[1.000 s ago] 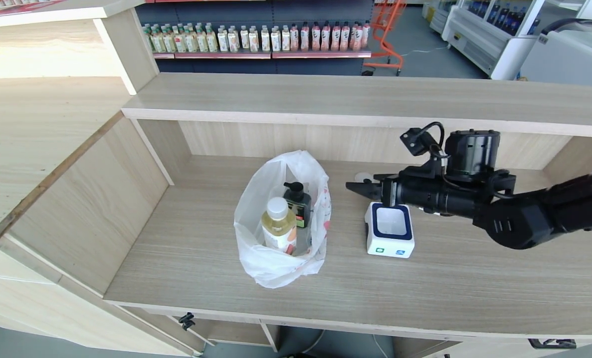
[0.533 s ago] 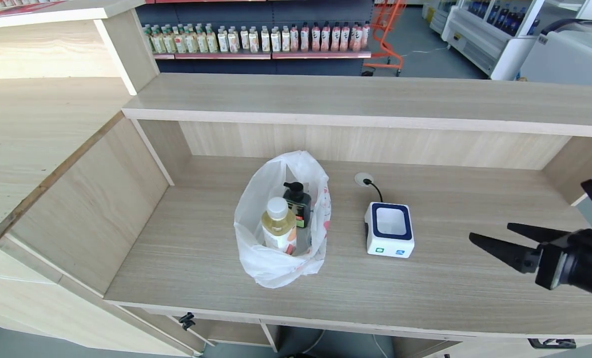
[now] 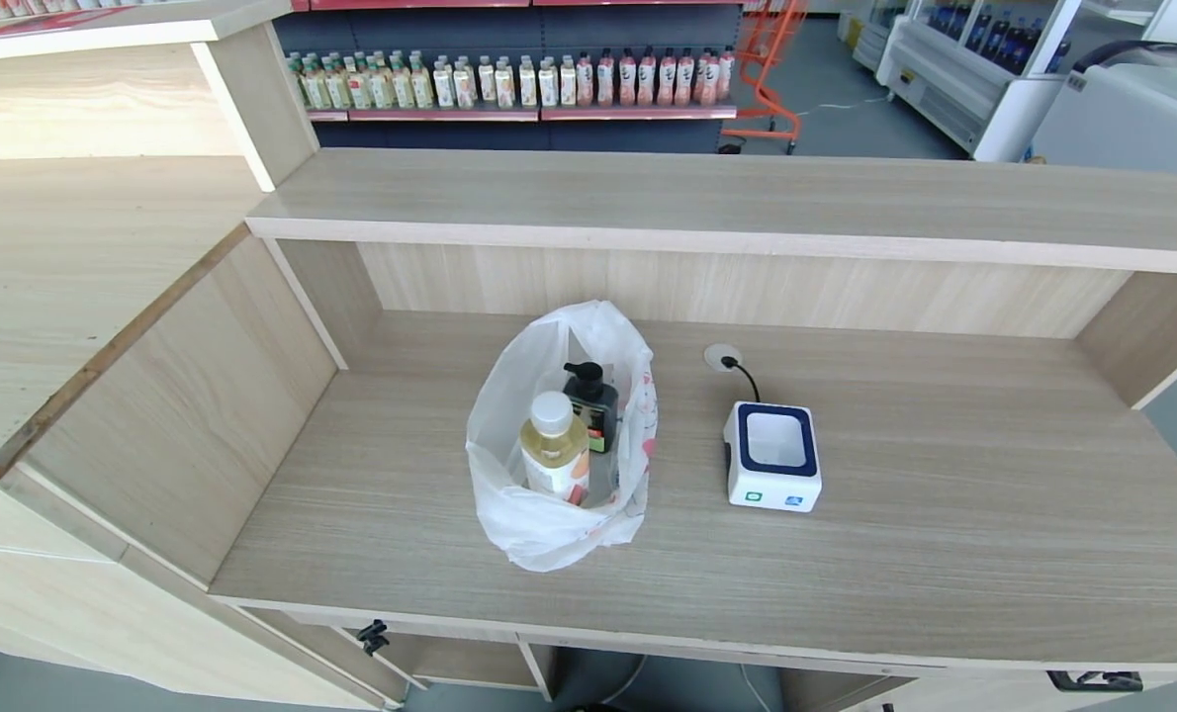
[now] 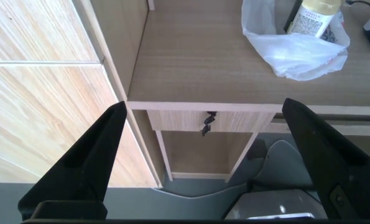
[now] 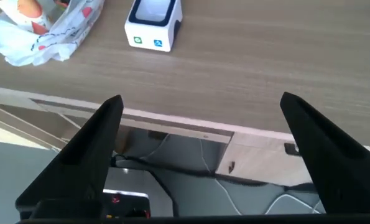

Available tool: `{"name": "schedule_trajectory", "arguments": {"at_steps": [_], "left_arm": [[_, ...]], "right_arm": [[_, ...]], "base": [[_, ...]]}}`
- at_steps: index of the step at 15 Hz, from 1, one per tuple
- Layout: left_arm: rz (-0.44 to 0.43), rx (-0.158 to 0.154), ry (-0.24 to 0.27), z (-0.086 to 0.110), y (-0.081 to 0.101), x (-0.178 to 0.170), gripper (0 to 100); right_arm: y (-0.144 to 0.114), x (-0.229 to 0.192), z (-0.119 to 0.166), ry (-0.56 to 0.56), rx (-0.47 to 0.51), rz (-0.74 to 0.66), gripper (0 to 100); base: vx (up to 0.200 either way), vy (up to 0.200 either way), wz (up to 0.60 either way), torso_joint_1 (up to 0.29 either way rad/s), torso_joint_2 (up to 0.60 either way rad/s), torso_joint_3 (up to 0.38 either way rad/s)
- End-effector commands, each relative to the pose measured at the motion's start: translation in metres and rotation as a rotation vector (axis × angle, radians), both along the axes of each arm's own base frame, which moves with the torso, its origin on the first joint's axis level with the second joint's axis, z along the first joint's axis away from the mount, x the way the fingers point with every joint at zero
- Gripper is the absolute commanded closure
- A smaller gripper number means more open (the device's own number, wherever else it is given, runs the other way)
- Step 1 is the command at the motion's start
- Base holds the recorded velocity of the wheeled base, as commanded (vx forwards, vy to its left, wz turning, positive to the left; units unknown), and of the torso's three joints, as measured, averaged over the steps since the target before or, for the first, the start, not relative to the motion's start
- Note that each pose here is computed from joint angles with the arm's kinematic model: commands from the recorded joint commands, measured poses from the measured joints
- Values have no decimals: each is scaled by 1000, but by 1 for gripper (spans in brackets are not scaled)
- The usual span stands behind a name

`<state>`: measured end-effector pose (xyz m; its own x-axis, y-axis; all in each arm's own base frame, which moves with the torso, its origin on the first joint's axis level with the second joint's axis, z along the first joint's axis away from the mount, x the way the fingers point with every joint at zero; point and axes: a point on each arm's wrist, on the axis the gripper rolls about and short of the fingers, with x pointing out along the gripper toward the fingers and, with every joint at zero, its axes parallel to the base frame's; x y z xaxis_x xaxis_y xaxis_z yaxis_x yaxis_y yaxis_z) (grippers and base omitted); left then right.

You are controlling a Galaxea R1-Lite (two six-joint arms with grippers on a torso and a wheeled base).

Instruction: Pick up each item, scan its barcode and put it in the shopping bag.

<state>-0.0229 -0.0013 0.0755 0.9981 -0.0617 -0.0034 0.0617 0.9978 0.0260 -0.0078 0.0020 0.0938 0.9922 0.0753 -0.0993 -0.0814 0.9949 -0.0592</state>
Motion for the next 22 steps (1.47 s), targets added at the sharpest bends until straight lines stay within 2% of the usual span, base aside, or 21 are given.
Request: {"name": "schedule_trajectory", "arguments": {"at_steps": [1,4,5,14,22], "left_arm": [[0,0,0,0,0,0,0],[0,0,1,0,0,0,0],[0,0,1,0,0,0,0],[0,0,1,0,0,0,0],[0,3,-1,0,0,0,0]], "right_arm": [[-1,-15,-16,-121,3,-31,0],[-1,-15,-16,-117,17,-33,0],[-1,-15,-16,-119,16,-36,100],[-1,-15,-16,-117,19,-39,100],[-1,-15,-16,-117,19,-39,100]], "base": [[0,0,0,0,0,0],[0,0,0,0,0,0],[0,0,0,0,0,0],[0,0,0,0,0,0],[0,-200,0,4,2,2]]}}
